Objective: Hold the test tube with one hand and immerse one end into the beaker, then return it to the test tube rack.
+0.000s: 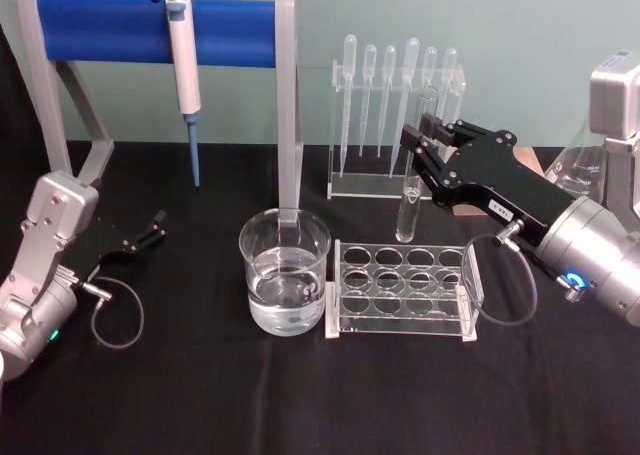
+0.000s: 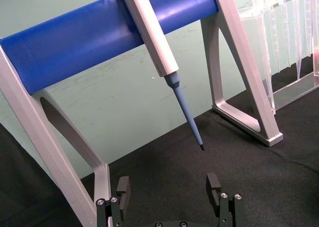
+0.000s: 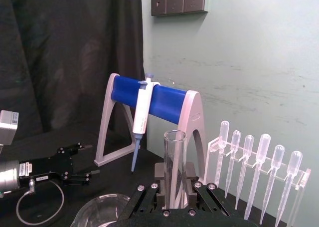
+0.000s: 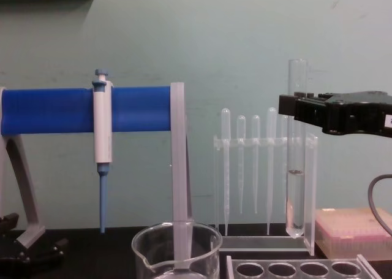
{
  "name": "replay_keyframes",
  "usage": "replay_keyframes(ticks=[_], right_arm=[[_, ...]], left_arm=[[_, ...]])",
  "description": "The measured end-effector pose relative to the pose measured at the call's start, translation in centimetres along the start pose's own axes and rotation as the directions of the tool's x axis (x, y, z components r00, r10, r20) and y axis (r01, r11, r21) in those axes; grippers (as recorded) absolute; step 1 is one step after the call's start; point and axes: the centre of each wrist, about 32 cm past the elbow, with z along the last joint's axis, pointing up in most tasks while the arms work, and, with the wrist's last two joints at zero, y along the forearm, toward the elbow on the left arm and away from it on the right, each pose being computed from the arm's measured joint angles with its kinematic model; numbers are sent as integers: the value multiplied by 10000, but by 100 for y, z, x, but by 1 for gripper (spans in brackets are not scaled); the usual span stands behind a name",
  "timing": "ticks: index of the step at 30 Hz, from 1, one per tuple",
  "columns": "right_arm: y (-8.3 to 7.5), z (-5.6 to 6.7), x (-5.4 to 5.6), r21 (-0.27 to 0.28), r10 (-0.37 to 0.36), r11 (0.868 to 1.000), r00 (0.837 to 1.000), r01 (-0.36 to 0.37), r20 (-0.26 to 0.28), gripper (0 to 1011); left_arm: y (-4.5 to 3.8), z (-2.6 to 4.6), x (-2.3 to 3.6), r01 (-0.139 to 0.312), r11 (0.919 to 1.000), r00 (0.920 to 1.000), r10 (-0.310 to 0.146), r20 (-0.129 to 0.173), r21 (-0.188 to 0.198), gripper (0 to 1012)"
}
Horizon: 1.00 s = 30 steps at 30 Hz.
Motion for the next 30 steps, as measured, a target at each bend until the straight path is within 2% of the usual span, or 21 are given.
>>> replay_keyframes(ticks=[30], right_arm=[[0, 0, 0, -3, -2, 10000, 10000, 2, 8, 225]], left_arm=[[0, 0, 0, 0, 10000, 10000, 0, 0, 0, 1000]])
